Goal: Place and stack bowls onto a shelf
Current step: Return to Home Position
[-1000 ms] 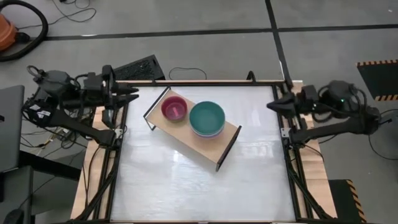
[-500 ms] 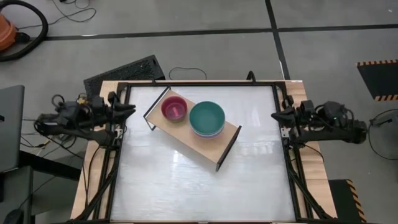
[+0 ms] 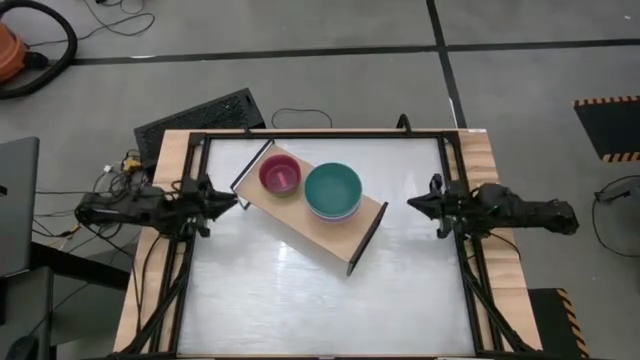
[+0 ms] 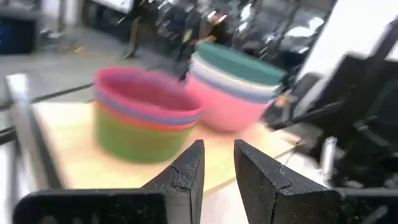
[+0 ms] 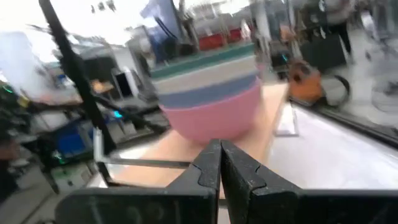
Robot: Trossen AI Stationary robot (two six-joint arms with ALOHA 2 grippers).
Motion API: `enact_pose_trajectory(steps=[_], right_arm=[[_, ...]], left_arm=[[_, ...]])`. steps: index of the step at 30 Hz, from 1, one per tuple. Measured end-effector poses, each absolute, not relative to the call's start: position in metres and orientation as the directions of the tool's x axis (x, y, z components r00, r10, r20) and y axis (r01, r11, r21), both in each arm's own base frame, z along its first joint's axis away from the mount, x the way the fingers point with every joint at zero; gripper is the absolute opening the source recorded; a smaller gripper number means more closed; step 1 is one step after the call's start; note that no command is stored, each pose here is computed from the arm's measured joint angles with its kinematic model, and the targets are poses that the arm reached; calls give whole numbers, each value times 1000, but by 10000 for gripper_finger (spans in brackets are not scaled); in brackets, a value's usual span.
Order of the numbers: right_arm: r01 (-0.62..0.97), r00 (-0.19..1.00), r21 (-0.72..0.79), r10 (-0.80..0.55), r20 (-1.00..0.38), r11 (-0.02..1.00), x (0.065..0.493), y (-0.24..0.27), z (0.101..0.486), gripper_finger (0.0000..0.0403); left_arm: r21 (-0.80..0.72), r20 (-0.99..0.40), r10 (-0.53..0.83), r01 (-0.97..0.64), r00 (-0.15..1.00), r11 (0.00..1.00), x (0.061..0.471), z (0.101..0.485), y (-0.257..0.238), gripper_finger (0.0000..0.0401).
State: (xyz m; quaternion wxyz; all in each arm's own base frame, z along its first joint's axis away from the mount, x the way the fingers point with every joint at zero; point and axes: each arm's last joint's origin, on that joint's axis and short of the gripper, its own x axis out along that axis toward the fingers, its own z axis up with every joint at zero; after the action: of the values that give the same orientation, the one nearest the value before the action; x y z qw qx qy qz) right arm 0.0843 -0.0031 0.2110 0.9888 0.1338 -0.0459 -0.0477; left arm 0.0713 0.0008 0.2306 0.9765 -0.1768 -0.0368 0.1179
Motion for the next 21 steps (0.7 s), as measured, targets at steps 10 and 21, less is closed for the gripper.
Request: enact_pose_trajectory(steps=[10, 21], right_arm=[[64, 995, 256, -82, 61, 965, 97, -1, 172, 38], [79, 994, 138, -88, 60, 987, 97, -1, 172, 38]], left_arm=[[-384, 64, 128, -94, 990, 919, 96, 173, -7, 73], [-305, 49, 170, -148, 984, 941, 97, 172, -8, 73]])
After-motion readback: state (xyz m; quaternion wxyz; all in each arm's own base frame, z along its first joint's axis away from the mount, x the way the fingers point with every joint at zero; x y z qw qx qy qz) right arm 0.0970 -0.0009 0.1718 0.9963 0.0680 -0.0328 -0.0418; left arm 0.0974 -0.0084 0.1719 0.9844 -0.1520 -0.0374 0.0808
